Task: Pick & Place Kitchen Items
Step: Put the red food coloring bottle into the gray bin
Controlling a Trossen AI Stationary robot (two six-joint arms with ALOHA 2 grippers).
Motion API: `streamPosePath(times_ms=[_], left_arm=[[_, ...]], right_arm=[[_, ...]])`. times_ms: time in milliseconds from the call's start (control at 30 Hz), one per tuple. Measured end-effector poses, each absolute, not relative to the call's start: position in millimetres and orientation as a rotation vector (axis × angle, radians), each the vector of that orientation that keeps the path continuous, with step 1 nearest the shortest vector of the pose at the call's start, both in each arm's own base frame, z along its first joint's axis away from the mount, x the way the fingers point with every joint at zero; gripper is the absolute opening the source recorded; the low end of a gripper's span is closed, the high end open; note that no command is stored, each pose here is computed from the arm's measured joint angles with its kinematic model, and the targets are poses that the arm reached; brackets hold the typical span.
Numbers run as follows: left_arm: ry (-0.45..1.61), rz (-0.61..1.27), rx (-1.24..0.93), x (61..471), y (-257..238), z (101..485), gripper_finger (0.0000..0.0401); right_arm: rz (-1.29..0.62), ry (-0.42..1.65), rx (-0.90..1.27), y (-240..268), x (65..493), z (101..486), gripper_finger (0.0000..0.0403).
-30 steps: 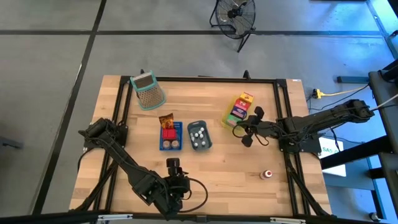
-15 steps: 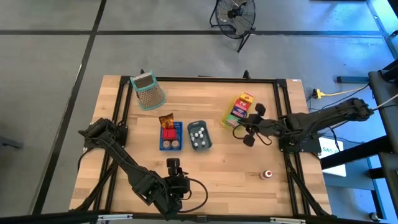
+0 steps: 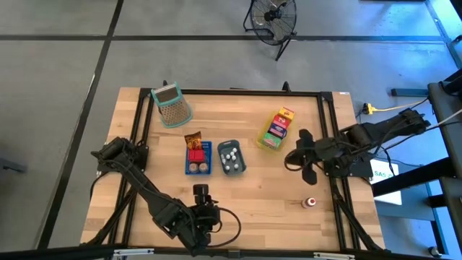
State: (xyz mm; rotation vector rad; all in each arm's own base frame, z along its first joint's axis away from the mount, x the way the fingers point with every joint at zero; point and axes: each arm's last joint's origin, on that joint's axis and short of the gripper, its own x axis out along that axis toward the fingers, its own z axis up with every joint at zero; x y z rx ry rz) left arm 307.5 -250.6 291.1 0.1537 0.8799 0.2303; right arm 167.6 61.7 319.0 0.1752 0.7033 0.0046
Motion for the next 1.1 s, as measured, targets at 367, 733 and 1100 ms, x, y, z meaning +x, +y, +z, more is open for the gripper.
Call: streamPosePath(times_ms=[367, 733, 1100], left_arm=[[0.876, 0.215, 0.164, 302.9, -256.0, 291.1, 0.0194], [0.873, 0.262, 0.045, 305.1, -253.8, 290.9, 0.0194], [0.848, 0.285, -0.046, 319.4, -243.5, 292.5, 0.0194]], right_arm=[[0.089, 0.843, 0.337, 78.2, 169.7, 308.3, 0.004], [0.272, 0.897, 0.322, 99.0, 202.0, 291.5, 0.004], [0.531, 0.823, 0.254, 126.0, 225.9, 282.6, 0.0065]])
